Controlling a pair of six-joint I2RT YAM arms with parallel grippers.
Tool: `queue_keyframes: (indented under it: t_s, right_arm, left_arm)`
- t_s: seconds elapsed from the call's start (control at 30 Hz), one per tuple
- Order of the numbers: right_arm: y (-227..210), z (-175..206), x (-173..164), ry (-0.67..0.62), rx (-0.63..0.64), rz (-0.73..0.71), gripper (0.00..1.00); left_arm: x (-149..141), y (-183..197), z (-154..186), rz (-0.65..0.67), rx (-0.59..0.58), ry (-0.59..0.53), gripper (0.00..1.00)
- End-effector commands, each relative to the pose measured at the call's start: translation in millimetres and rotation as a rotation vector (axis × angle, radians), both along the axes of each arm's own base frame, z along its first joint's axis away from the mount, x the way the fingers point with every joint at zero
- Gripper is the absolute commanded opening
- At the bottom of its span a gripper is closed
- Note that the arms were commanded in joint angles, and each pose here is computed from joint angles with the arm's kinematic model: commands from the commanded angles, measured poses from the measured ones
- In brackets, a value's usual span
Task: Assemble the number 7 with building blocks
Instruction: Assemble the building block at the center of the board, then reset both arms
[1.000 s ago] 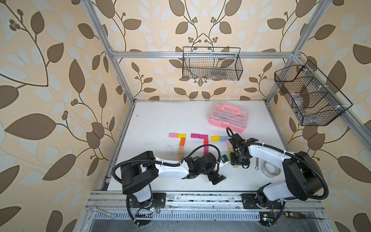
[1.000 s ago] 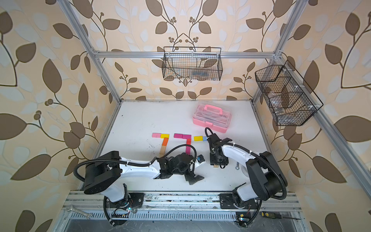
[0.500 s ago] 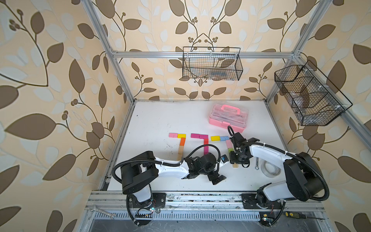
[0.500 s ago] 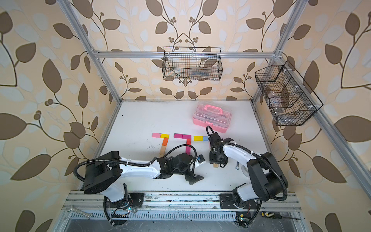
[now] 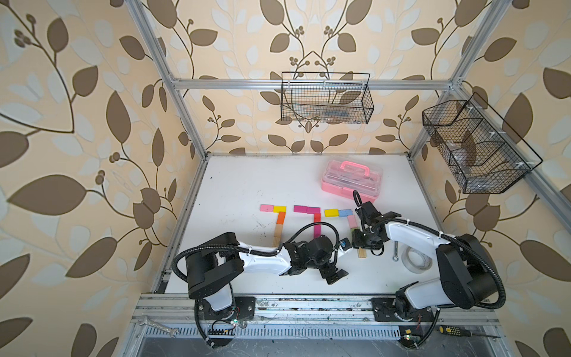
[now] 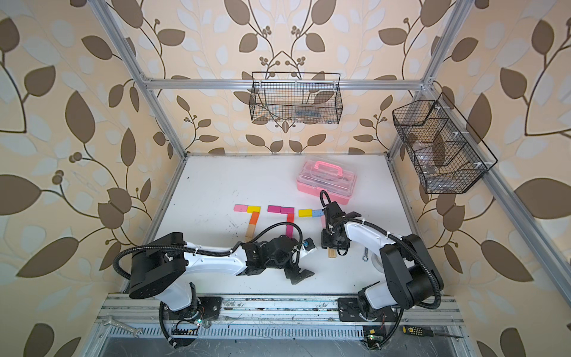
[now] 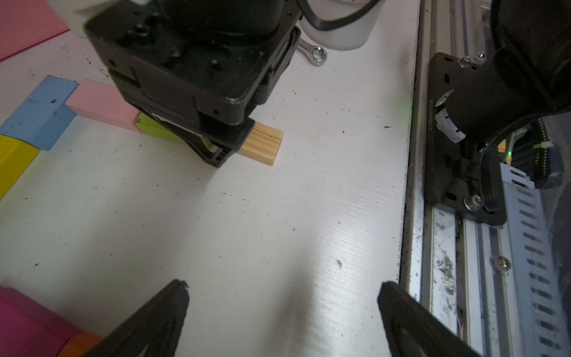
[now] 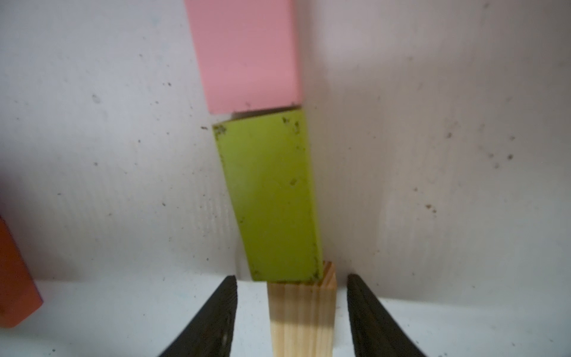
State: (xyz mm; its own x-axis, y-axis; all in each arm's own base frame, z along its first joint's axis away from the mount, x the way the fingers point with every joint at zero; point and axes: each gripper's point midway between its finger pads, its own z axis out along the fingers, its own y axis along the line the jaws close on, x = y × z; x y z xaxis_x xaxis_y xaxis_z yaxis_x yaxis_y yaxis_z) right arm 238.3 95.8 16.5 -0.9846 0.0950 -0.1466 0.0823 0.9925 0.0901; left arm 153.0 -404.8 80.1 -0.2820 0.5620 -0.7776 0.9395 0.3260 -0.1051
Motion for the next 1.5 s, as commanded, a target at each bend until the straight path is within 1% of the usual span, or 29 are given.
queue_keyframes:
  t_s: [0.0,0.7,0.83,0.93,1.0,1.1,1.2,1.27,1.37,1.47]
  right_arm:
    - [0,-18,-15,0.071,0.013,0.018,0.58]
    - [6,-18,-15,0.072,0.047,0.003,0.56]
    - [0,-18,-15,0.073,0.018,-0.007,0.56]
    - [-13,-11,-11,0.051,-0.042,-0.04,0.57]
    - [-22,9,-1,-0.024,-0.064,-0.076,0.57]
    - [-21,59,22,-0.195,-0.029,-0.105,0.58]
    - [-10,126,47,-0.405,0.069,-0.098,0.58]
    - [-6,173,58,-0.555,0.121,-0.082,0.58]
    - [-6,231,68,-0.773,0.16,-0.058,0.59]
    - [-4,271,69,-0.994,0.185,0.015,0.58]
  left_arm:
    - [0,-9,13,-0.006,-0.045,-0.016,0.99]
    - [1,-3,13,0.008,-0.048,-0.019,0.99]
    - [1,-3,13,0.012,-0.044,-0.02,0.99]
    - [2,-1,14,0.018,-0.042,-0.024,0.99]
    - [7,4,21,0.045,-0.044,-0.038,0.99]
    - [20,15,48,0.107,-0.097,-0.042,0.99]
    - [42,40,99,0.223,-0.206,-0.035,0.99]
    - [60,68,133,0.347,-0.292,-0.022,0.99]
    - [82,117,170,0.554,-0.351,0.006,0.99]
    - [90,164,190,0.725,-0.309,-0.026,0.99]
